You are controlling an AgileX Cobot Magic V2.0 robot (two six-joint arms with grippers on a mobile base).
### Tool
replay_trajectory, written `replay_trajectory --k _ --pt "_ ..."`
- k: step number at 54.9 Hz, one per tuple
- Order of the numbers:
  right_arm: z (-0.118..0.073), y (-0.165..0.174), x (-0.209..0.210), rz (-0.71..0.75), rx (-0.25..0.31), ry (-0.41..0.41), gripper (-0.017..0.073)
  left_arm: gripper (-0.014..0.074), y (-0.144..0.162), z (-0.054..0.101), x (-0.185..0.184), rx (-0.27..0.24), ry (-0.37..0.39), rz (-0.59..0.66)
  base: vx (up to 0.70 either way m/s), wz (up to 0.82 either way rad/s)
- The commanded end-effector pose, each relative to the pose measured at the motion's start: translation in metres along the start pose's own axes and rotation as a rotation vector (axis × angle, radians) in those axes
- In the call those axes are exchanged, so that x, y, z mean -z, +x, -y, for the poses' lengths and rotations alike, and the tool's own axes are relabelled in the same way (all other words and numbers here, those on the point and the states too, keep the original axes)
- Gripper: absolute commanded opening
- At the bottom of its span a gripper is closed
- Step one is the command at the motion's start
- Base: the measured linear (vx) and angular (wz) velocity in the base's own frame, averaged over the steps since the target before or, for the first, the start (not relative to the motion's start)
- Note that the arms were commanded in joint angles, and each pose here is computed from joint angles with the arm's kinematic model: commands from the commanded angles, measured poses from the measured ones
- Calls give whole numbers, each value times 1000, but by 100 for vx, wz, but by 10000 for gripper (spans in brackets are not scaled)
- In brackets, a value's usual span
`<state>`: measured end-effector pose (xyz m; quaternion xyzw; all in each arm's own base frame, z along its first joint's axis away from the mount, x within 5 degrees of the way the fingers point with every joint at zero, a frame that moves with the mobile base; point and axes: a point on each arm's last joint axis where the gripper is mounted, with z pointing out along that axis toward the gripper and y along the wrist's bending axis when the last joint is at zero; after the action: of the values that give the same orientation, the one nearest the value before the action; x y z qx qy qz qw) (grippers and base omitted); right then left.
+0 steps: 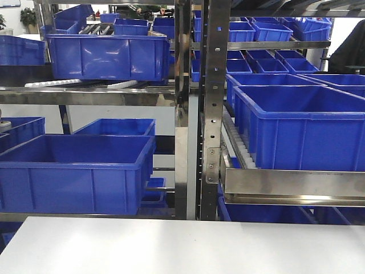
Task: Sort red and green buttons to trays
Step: 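Lower the left gripper over the green-capped button on the table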
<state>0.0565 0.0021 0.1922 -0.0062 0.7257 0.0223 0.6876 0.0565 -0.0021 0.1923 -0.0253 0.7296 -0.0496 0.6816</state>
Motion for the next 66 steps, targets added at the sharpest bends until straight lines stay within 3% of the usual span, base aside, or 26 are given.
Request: replay_trajectory --k 1,40,47,51,61,66 --pt "0 -4 0 78 14 -4 -9 -6 -14 2 3 13 14 114 0 0" --pt "0 -4 0 86 13 -5 -9 -6 -19 2 4 18 20 164 0 0" --pt "-1 -6 0 104 14 -6 -9 -6 -27 3 5 105 38 254 0 0" --pt "-1 -9 1 135 14 -9 -9 -6 -32 3 7 126 46 298 0 0" --pt "-2 -26 5 293 10 -20 -9 -6 -49 5 12 103 56 363 0 0" --pt "-2 -43 8 292 -1 -17 -9 -6 -66 7 18 64 55 408 0 0"
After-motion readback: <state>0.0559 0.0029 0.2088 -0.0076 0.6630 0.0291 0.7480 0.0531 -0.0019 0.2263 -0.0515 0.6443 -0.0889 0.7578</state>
